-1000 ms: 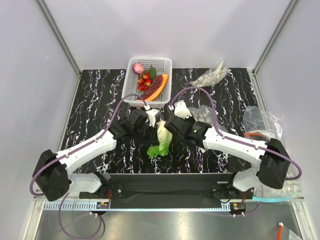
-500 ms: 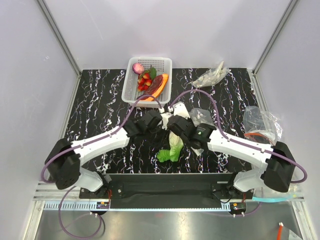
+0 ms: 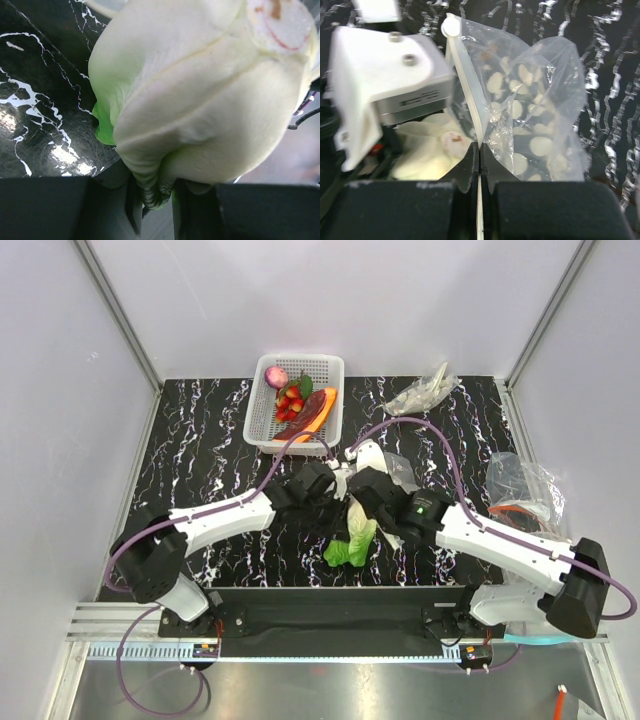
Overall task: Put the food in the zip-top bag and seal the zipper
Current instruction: Place the fake vegetable in the zipper food storage bag.
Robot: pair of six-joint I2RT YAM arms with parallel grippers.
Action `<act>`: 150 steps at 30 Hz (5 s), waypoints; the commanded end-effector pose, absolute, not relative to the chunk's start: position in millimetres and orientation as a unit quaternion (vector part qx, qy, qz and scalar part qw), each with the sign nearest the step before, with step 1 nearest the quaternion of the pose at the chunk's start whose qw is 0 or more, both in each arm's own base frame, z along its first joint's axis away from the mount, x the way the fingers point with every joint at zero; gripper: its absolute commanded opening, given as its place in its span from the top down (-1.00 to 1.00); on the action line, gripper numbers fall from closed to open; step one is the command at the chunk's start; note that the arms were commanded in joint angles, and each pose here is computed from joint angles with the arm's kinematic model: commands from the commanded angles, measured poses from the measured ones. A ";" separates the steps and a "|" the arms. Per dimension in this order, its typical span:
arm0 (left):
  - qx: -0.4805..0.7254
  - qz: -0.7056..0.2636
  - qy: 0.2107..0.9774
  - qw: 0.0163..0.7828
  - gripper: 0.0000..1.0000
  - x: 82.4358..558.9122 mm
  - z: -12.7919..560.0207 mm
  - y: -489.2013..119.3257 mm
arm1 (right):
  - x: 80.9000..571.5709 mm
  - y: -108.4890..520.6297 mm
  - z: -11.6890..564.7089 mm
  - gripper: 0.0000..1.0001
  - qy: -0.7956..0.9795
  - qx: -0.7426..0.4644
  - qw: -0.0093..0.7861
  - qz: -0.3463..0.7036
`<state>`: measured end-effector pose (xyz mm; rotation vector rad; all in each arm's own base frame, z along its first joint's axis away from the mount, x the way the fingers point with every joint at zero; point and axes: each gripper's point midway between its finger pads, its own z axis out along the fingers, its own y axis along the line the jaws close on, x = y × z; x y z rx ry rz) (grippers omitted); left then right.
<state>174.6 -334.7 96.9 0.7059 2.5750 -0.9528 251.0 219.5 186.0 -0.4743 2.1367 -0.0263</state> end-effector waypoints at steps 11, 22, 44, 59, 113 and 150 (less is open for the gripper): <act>0.253 -0.342 0.892 0.151 0.95 193.8 92.1 -357.3 | 219.7 251.8 192.3 1.00 0.843 -0.235 0.462 0.143; 0.272 -0.341 0.886 0.159 0.51 195.3 118.0 -347.4 | 199.1 256.3 141.2 0.99 0.867 -0.242 0.401 0.168; 0.246 -0.405 0.865 0.165 -0.11 188.2 91.6 -335.8 | 197.7 257.6 132.6 0.99 0.870 -0.227 0.399 0.178; 0.259 -0.428 0.834 0.232 1.00 208.9 150.9 -357.4 | 195.4 268.5 129.9 0.99 0.874 -0.263 0.370 0.172; 0.349 -0.386 0.834 0.184 1.00 168.7 113.5 -327.0 | 271.3 205.6 208.4 -0.84 0.902 -0.126 0.374 0.177; 0.366 -0.358 0.825 0.241 1.00 173.8 107.0 -320.3 | 289.7 237.7 137.3 0.24 0.897 -0.166 0.195 0.361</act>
